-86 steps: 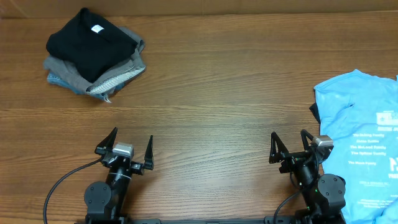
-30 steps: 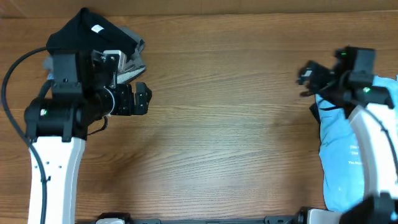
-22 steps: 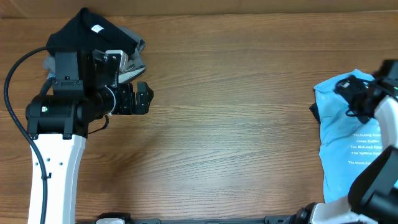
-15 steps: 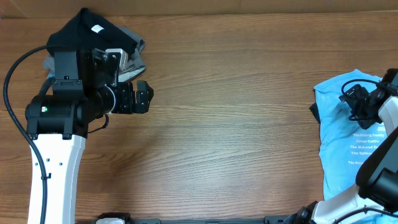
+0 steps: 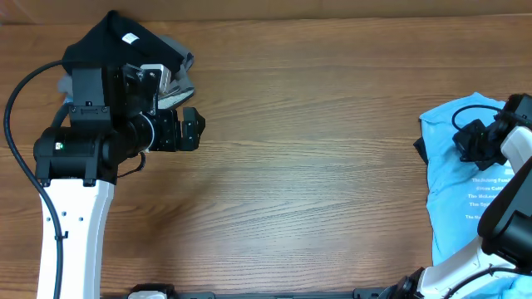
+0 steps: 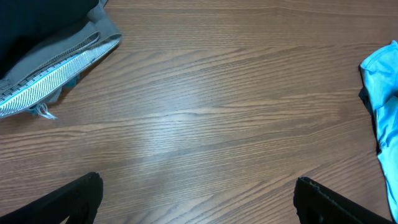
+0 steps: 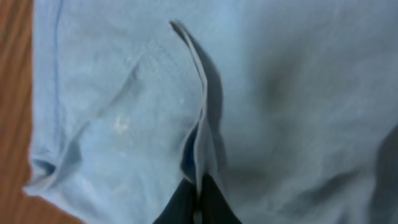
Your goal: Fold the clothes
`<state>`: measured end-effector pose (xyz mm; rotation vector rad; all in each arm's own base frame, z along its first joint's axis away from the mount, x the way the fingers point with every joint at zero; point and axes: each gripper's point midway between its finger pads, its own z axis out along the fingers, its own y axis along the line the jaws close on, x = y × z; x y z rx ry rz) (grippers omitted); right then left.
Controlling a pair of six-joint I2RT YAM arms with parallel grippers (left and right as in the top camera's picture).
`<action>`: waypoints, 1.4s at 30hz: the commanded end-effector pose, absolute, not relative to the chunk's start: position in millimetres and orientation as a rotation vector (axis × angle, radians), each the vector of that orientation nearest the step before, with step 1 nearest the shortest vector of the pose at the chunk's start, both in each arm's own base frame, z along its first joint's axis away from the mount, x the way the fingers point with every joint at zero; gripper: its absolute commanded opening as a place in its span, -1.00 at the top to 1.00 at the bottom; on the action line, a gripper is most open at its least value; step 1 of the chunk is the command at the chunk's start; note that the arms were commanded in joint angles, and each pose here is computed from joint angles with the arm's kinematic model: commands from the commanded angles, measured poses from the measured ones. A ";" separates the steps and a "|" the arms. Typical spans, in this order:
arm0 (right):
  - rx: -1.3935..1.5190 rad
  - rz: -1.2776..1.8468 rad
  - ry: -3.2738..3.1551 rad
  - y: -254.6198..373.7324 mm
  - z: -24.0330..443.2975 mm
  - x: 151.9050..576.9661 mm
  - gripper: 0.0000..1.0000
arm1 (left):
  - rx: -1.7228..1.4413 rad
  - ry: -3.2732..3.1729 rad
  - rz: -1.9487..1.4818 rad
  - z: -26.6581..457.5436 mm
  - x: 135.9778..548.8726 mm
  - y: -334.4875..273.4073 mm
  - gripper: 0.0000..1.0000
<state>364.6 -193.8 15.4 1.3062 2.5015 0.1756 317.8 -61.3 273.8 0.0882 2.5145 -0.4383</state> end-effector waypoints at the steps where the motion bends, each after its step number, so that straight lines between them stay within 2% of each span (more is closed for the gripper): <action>1: 1.145 0.264 2.367 -193.6 90.0 399.0 0.92 | 0.120 2.476 -0.456 286.5 319.1 -66.1 -1.00; 5: 0.807 0.399 2.218 -161.6 200.3 427.4 0.92 | 0.121 2.469 -0.455 287.6 320.3 -66.2 -1.00; 11: 0.428 0.466 2.076 -76.3 311.9 427.4 0.92 | 0.118 2.454 -0.455 293.0 321.9 -66.1 -1.00; 14: 0.216 0.532 2.072 -5.5 336.7 416.5 0.92 | 0.126 2.412 -0.448 310.7 323.8 -66.1 -1.00; 17: 0.004 0.658 2.112 79.8 342.5 395.1 0.92 | 0.139 2.336 -0.433 344.2 324.1 -65.5 -1.00; 18: -0.164 0.755 2.154 142.2 338.3 372.2 0.92 | 0.137 2.288 -0.403 366.2 322.9 -62.1 -1.00; 20: -0.341 0.843 2.190 200.9 331.8 341.2 0.89 | 0.126 2.235 -0.352 389.9 321.1 -55.8 -1.00; 22: -0.504 0.870 2.207 247.9 324.9 308.9 0.66 | 0.116 2.197 -0.307 406.3 319.1 -49.9 -1.00; 23: -0.581 0.839 2.207 267.7 320.5 293.2 0.32 | 0.106 2.179 -0.281 414.2 317.9 -46.1 -0.99; 25: -0.628 0.743 2.205 284.3 315.0 278.8 -0.11 | 0.094 2.161 -0.254 422.7 316.0 -42.0 -1.00; 27: -0.589 0.634 2.200 285.9 314.1 275.9 -0.39 | 0.094 2.151 -0.251 427.4 314.0 -41.7 -1.00; 29: -0.454 0.528 2.199 270.8 318.1 284.2 -0.52 | 0.094 2.156 -0.251 426.6 313.2 -41.6 -1.00; 32: -0.212 0.431 2.173 231.1 333.3 299.9 -0.55 | 0.097 2.167 -0.262 424.1 313.5 -43.2 -1.00; 37: 0.107 0.452 2.050 161.4 378.2 305.8 -0.54 | 0.160 2.199 -0.356 414.3 320.9 -62.2 -1.00; 42: 0.353 0.474 1.888 90.8 420.3 291.5 -0.50 | 0.378 2.322 -0.452 369.1 344.0 -119.2 -1.00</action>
